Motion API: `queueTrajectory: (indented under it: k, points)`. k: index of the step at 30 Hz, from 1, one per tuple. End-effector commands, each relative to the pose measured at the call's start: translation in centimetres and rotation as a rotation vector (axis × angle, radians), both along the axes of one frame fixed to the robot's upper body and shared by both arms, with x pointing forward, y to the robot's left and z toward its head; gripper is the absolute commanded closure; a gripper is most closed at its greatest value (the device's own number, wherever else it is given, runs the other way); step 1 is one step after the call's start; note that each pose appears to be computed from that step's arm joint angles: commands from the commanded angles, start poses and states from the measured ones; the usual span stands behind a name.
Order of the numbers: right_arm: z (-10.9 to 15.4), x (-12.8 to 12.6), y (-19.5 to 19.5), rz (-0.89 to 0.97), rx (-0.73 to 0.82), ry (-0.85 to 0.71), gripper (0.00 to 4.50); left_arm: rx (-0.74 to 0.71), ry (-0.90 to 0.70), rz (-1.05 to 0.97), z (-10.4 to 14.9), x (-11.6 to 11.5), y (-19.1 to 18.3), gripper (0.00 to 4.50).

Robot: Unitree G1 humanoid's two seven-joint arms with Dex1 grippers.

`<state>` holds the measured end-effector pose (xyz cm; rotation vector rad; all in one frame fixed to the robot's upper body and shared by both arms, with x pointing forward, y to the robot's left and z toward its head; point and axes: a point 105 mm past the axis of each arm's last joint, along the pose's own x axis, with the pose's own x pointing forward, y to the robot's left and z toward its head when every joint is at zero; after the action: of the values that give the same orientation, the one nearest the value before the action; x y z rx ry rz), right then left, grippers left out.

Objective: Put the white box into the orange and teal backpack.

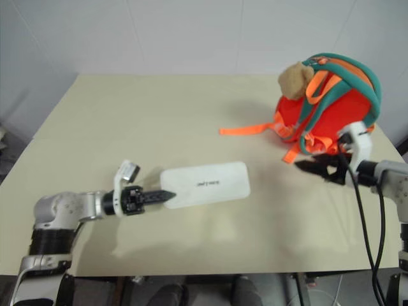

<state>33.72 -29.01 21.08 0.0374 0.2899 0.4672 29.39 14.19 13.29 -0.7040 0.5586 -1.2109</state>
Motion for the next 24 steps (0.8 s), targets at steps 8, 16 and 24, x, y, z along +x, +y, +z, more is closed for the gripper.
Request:
queueTrajectory:
  k: [8,16,24]
  points:
    - [4.4,4.3,-1.6,-0.246,0.043,-0.349,0.0,-0.03,-0.181,0.101,2.0,0.5,0.8,3.21]
    - [5.8,8.5,0.6,-0.227,0.11,-0.414,0.0,-0.046,-0.192,0.118,2.3,0.4,0.5,3.21]
    - [5.6,11.0,3.4,-0.172,0.178,-0.402,0.18,-0.055,-0.187,0.148,2.0,0.5,0.8,3.21]
